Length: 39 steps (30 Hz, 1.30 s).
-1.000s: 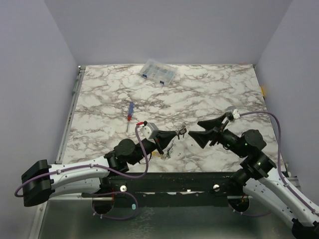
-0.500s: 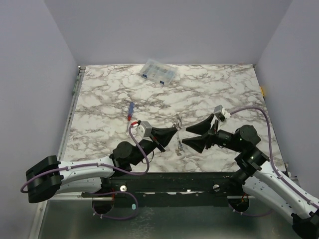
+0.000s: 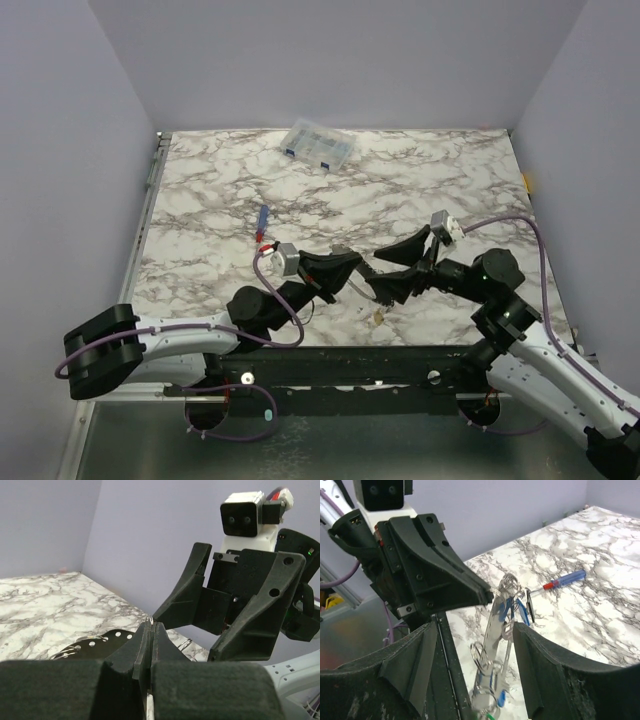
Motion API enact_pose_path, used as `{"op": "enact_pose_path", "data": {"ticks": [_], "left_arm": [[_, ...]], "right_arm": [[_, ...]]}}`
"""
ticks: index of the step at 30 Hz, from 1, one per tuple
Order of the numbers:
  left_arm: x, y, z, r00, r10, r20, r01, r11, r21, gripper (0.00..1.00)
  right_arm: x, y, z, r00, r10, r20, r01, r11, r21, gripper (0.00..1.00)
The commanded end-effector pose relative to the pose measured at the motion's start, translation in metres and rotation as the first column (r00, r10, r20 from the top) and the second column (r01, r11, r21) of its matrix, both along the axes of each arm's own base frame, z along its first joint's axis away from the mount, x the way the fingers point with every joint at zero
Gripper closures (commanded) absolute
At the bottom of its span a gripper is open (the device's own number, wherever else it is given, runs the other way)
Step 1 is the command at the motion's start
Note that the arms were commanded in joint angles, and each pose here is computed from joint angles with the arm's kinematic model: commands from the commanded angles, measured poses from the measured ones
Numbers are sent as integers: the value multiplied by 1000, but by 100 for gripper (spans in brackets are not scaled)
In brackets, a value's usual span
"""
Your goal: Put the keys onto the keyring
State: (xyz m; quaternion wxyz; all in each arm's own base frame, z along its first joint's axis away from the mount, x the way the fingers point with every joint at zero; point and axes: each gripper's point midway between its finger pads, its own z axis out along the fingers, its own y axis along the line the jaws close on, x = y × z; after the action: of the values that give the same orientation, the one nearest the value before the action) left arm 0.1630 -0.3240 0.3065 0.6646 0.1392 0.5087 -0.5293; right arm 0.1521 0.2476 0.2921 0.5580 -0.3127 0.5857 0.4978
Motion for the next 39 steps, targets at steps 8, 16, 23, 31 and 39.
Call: {"op": "enact_pose_path", "data": {"ticks": [8,16,23,31,39], "left_arm": [[-4,-14,29,997,-60,48,66,990,-127,100],[-2,-16,31,997,-54,49,60,989,-137,100],[-5,-17,34,996,-69,57,77,987,-144,100],[-10,-18,36,993,-101,66,110,982,-152,100],[-12,-17,38,991,-111,69,122,977,-172,100]], "right_arm": [[32,-4,-1,990,-142,-10,140,985,-98,34],[28,-6,-13,993,-120,-10,116,977,-181,35],[25,-8,-21,995,-102,15,103,970,-221,35],[37,-5,-13,989,-131,71,142,974,-174,36],[46,1,-12,987,-143,72,153,976,-156,54]]}}
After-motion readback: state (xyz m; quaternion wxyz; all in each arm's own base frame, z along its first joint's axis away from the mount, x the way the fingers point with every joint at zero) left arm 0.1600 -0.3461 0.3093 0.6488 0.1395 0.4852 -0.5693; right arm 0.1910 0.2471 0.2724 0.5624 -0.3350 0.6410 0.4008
